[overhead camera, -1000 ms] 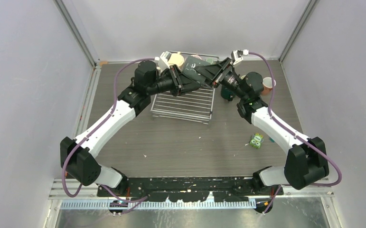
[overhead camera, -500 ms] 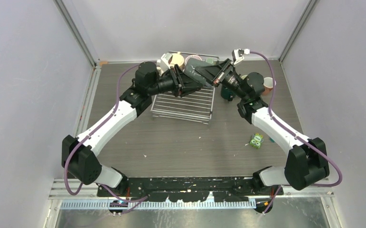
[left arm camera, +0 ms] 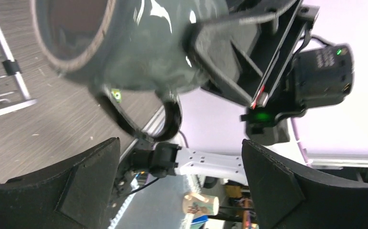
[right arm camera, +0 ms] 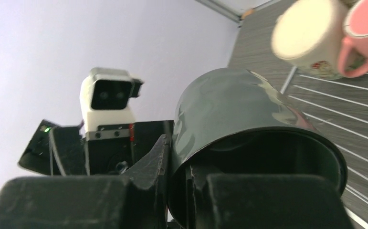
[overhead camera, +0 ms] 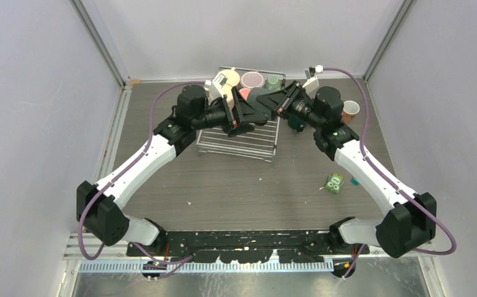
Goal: Unload the cups from the dish rack
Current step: Place the cup at the corner of the board.
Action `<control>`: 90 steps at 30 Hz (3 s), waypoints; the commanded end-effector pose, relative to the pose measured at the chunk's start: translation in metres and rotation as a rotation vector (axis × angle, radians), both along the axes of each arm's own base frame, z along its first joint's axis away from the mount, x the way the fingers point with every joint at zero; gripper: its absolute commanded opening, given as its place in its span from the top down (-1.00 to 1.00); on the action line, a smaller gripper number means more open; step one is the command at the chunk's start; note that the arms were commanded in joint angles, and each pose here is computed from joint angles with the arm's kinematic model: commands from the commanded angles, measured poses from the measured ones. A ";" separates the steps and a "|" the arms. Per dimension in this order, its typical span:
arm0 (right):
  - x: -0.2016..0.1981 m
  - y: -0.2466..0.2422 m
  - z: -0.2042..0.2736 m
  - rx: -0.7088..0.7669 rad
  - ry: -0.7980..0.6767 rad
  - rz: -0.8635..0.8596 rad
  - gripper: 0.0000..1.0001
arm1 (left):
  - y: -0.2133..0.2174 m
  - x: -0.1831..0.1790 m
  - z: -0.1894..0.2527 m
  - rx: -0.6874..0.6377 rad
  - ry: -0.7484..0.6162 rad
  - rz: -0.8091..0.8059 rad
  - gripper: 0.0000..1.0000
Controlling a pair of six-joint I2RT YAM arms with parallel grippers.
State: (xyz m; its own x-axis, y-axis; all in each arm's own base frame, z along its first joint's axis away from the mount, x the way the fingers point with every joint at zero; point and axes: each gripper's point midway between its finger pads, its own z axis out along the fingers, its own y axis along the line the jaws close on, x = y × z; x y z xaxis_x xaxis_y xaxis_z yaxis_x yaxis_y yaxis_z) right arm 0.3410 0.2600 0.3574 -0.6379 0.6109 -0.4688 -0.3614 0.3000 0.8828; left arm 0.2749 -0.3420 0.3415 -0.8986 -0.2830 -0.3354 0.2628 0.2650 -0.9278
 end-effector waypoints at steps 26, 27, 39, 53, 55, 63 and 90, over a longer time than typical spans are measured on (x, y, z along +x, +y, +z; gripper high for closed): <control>0.034 -0.239 -0.099 -0.616 0.487 -0.632 0.99 | 0.070 -0.065 -0.022 0.348 -0.285 -0.076 -0.99; 0.037 -0.249 -0.105 -0.621 0.510 -0.653 0.99 | 0.070 -0.066 -0.023 0.350 -0.287 -0.077 -0.99; 0.073 -0.335 -0.166 -0.704 0.728 -0.817 0.99 | 0.074 -0.069 -0.032 0.385 -0.308 -0.100 -1.00; 0.102 -0.386 -0.224 -0.826 0.920 -0.870 0.99 | 0.072 -0.069 -0.036 0.398 -0.312 -0.133 -0.99; 0.105 -0.390 -0.230 -0.844 0.936 -0.866 0.99 | 0.072 -0.069 -0.037 0.400 -0.311 -0.137 -1.00; 0.114 -0.403 -0.248 -0.883 0.990 -0.859 0.99 | 0.070 -0.067 -0.039 0.403 -0.309 -0.145 -0.99; 0.120 -0.412 -0.259 -0.900 1.027 -0.868 0.52 | 0.068 -0.063 -0.044 0.409 -0.300 -0.140 -0.99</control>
State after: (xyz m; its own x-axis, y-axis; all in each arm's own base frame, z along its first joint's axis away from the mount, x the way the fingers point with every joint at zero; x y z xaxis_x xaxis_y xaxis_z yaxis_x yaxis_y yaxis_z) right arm 0.4474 -0.1412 0.0744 -0.5566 0.7274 -0.4015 0.7816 0.6223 0.0438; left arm 0.2122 -0.2710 0.2888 -0.7876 0.0360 -0.6151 0.5268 0.5571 -0.6420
